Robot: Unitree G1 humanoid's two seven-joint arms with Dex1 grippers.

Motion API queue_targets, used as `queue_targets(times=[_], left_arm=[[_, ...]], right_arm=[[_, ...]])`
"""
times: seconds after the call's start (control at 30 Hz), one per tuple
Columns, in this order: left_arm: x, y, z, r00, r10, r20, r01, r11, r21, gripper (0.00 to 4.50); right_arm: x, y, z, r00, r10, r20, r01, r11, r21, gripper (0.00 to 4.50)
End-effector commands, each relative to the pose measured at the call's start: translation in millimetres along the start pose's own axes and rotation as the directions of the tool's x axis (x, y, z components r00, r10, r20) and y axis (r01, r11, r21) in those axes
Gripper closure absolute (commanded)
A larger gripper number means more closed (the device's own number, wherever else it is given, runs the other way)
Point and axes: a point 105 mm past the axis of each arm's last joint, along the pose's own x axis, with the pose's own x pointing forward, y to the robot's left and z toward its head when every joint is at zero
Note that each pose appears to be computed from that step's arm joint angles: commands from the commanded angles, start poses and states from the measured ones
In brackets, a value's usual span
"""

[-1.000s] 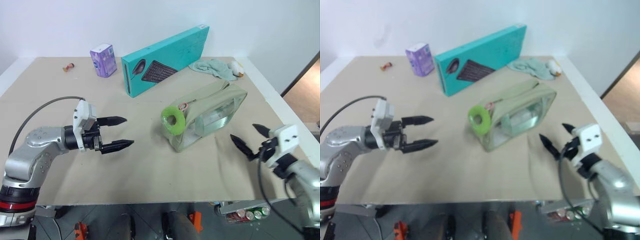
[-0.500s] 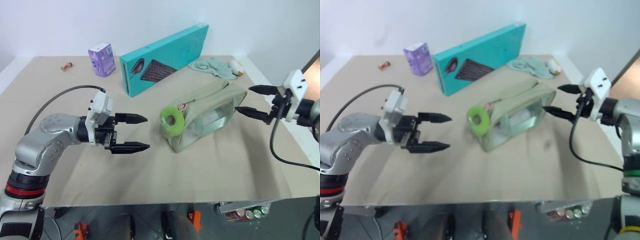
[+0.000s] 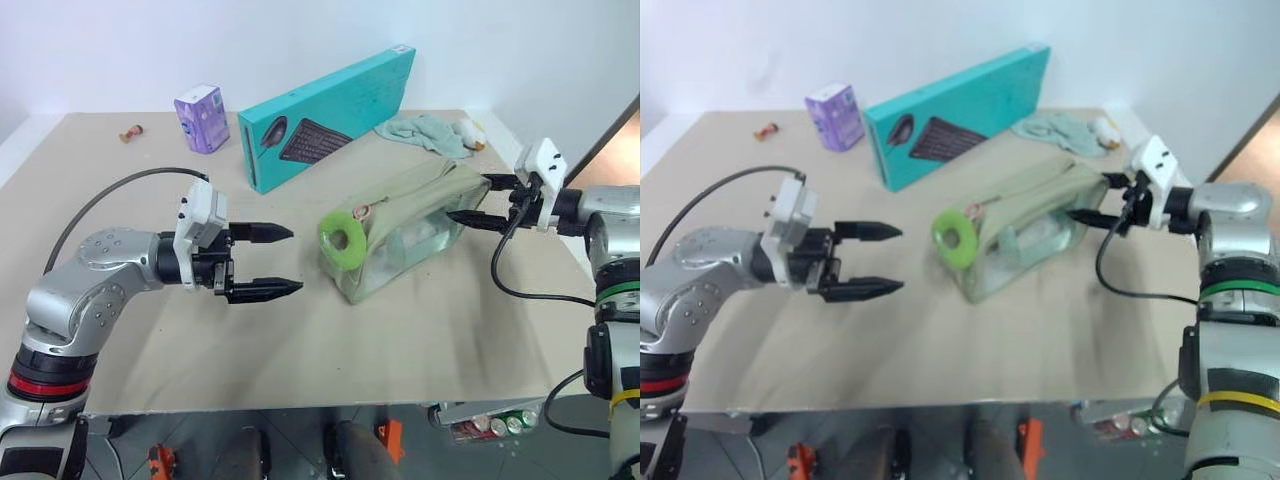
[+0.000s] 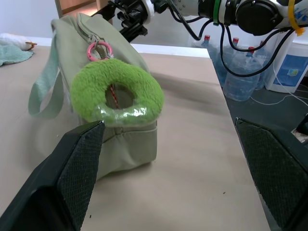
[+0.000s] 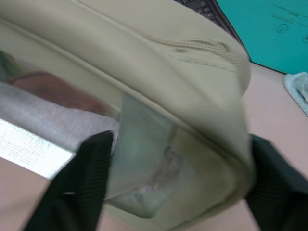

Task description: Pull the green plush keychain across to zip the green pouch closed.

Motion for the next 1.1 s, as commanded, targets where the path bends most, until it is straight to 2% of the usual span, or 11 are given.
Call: queue_targets(times=[0.03, 0.07, 0.2, 0.27, 0.47, 0.7, 0.87, 1.1], left_arm=[[-8.3, 2.2, 8.5, 0.999, 0.032, 0.009, -0.033, 0.999, 0.043, 0.0], [-9.4, 4.5, 8.2, 0.999, 0.042, 0.01, -0.042, 0.998, 0.043, 0.0], [-15.1, 12.1, 6.3, 0.997, 0.079, 0.007, -0.079, 0.996, 0.038, 0.0], [-19.5, 16.4, 3.7, 0.995, 0.1, -0.002, -0.1, 0.994, 0.034, 0.0], [-33.5, 23.7, 2.2, 0.99, 0.137, -0.01, -0.137, 0.99, 0.022, 0.0], [-39.5, 21.3, 4.4, 0.989, 0.149, -0.022, -0.147, 0.988, 0.048, 0.0], [-49.1, 27.7, 11.3, 0.979, 0.201, -0.026, -0.199, 0.977, 0.08, 0.0], [-69.9, 39.8, 6.0, 0.95, 0.31, -0.049, -0.303, 0.946, 0.117, 0.0]], right_arm=[[-4.5, -2.0, 17.6, 0.998, 0.015, 0.056, -0.013, 0.999, -0.032, 2.21], [-5.6, -1.4, 19.2, 0.998, 0.018, 0.063, -0.015, 0.999, -0.037, 2.46], [-7.8, 1.4, 25.9, 0.996, 0.021, 0.089, -0.017, 0.999, -0.05, 3.96], [-7.3, 5.9, 31.3, 0.994, 0.028, 0.109, -0.021, 0.998, -0.06, 4.47], [3.8, 42.7, 53.0, 0.979, 0.096, 0.181, -0.086, 0.995, -0.059, 4.47], [23.1, 89.4, 70.9, 0.971, 0.129, 0.199, -0.13, 0.991, -0.012, 4.47], [27.7, 107.9, 69.6, 0.982, 0.106, 0.159, -0.118, 0.99, 0.072, 4.47], [27.9, 123.9, 69.5, 0.988, 0.067, 0.138, -0.083, 0.989, 0.121, 4.47]])
